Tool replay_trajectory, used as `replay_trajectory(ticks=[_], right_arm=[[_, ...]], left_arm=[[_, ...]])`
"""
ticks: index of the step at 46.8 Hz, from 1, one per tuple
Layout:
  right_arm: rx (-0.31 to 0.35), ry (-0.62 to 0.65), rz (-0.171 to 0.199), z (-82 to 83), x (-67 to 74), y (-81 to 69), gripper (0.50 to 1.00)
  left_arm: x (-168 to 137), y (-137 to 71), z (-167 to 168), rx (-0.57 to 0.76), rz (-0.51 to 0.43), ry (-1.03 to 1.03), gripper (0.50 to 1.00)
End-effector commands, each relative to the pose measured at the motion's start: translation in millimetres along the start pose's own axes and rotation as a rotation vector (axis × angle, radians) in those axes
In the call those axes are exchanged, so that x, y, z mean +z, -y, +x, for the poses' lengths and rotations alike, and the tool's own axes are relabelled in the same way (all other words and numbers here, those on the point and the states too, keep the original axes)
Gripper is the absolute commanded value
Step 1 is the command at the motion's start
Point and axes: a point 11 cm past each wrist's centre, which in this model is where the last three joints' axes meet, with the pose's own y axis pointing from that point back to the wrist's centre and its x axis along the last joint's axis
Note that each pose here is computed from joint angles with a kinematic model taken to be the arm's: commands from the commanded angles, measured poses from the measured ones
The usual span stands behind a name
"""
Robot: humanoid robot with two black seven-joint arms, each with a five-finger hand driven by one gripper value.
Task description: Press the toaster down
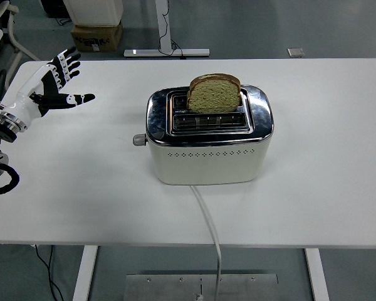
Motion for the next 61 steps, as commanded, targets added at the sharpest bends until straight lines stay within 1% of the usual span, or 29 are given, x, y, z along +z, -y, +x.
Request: replay_trajectory(ticks=[1, 5, 13, 18, 22, 32, 36, 42, 43, 45, 56, 61], right_arm=[[0.000, 0.000, 0.000, 0.0, 0.0, 0.0, 1.000], [0.000, 0.000, 0.000, 0.0, 0.0, 0.0, 1.000], [0.000, 0.000, 0.000, 0.0, 0.0, 0.0, 1.000], [0.000, 0.000, 0.000, 0.0, 0.0, 0.0, 1.000], [0.000, 0.000, 0.000, 0.0, 0.0, 0.0, 1.000], [0.000, 0.000, 0.000, 0.0, 0.0, 0.0, 1.000], [0.000, 0.000, 0.000, 0.0, 0.0, 0.0, 0.998], [0.000, 0.000, 0.000, 0.0, 0.0, 0.0, 1.000], [0.000, 0.000, 0.000, 0.0, 0.0, 0.0, 0.998], [0.000, 0.000, 0.000, 0.0, 0.0, 0.0, 1.000], [0.000, 0.000, 0.000, 0.0, 0.0, 0.0, 1.000], [0.000, 0.000, 0.000, 0.0, 0.0, 0.0, 1.000]], left_arm=[[4, -2, 1, -0.040, 0.007, 0.064, 1.000], [2, -5, 0, -0.077, 0.030, 0.132, 1.000], [-1, -15, 7, -0.103, 0.054, 0.169, 1.000], [2, -14, -5, -0.170, 0.054, 0.189, 1.000], [1, -19, -8, -0.216, 0.070, 0.243, 1.000], [-12, -27, -20, -0.307, 0.111, 0.341, 1.000], [-10, -28, -29, -0.342, 0.099, 0.352, 1.000], [-1, -35, -28, -0.388, 0.093, 0.414, 1.000], [5, -36, -36, -0.429, 0.076, 0.447, 1.000], [8, -37, -37, -0.444, 0.074, 0.465, 1.000], [9, -42, -43, -0.519, 0.079, 0.564, 1.000], [11, -42, -46, -0.531, 0.072, 0.572, 1.000]])
